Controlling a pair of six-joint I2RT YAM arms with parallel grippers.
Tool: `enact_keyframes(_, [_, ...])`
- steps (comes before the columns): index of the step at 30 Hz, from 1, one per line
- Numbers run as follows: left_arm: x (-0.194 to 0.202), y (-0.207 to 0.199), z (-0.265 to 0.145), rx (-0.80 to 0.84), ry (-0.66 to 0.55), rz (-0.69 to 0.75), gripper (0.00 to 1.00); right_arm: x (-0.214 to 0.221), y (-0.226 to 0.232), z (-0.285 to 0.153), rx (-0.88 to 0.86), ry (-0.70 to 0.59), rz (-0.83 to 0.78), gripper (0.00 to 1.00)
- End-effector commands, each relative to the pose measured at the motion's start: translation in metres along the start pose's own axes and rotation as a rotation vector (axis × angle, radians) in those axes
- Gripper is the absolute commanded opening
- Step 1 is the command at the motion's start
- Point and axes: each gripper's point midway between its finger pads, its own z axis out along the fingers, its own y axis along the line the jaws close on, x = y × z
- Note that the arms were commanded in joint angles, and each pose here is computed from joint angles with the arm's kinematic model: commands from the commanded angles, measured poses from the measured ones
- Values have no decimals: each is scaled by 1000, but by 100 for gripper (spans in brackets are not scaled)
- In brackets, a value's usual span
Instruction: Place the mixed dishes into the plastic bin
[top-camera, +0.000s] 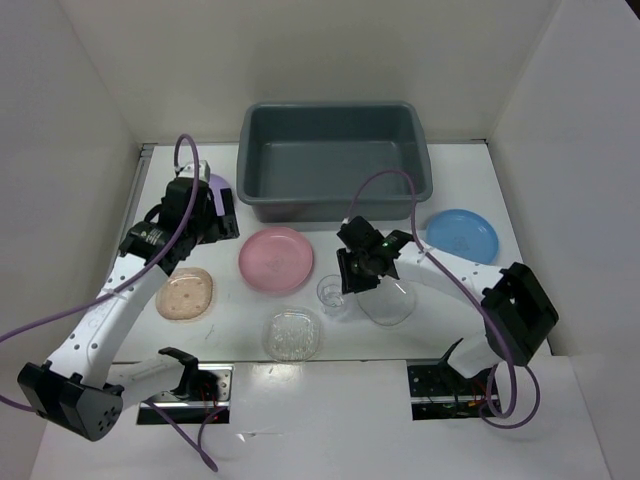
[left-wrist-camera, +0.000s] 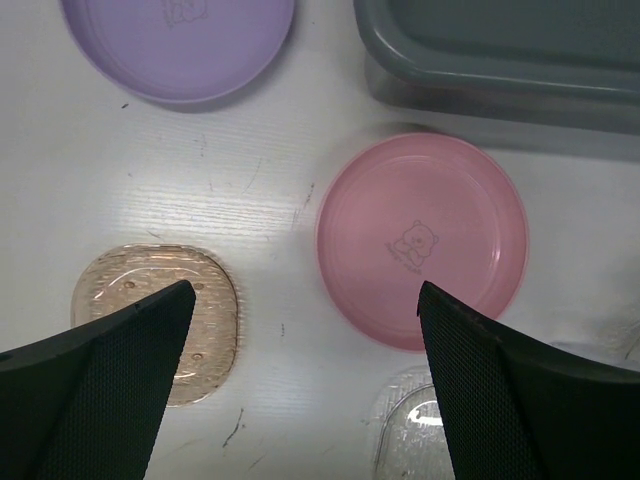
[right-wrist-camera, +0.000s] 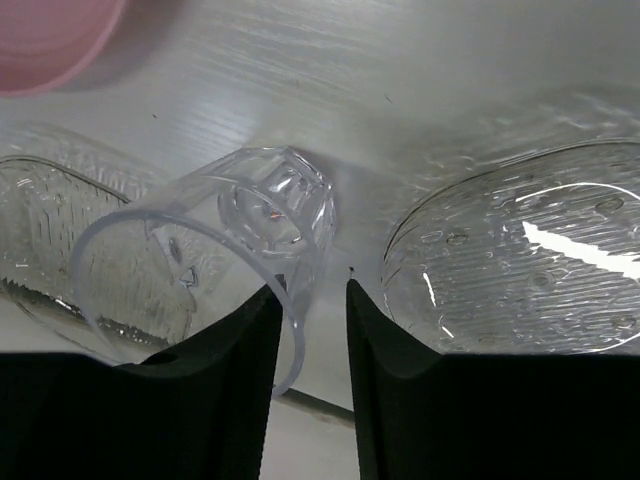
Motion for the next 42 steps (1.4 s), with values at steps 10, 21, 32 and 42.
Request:
enact_keyframes(10, [-19,20,-15,-87,-105,-27,99,-77,47,-98,-106,-260,29,0])
enact_keyframes(21, [-6,9,1,-40,-57,5,99,-321,-74,-158,234,-662,206,0])
enact_keyframes(32, [10,8,3,-8,-21,42,99,-367,-188,-36,479,-528,351,0])
enact_keyframes(42, [19,4,13,3,11,49,99,-358,-247,3,552,-486,499,2])
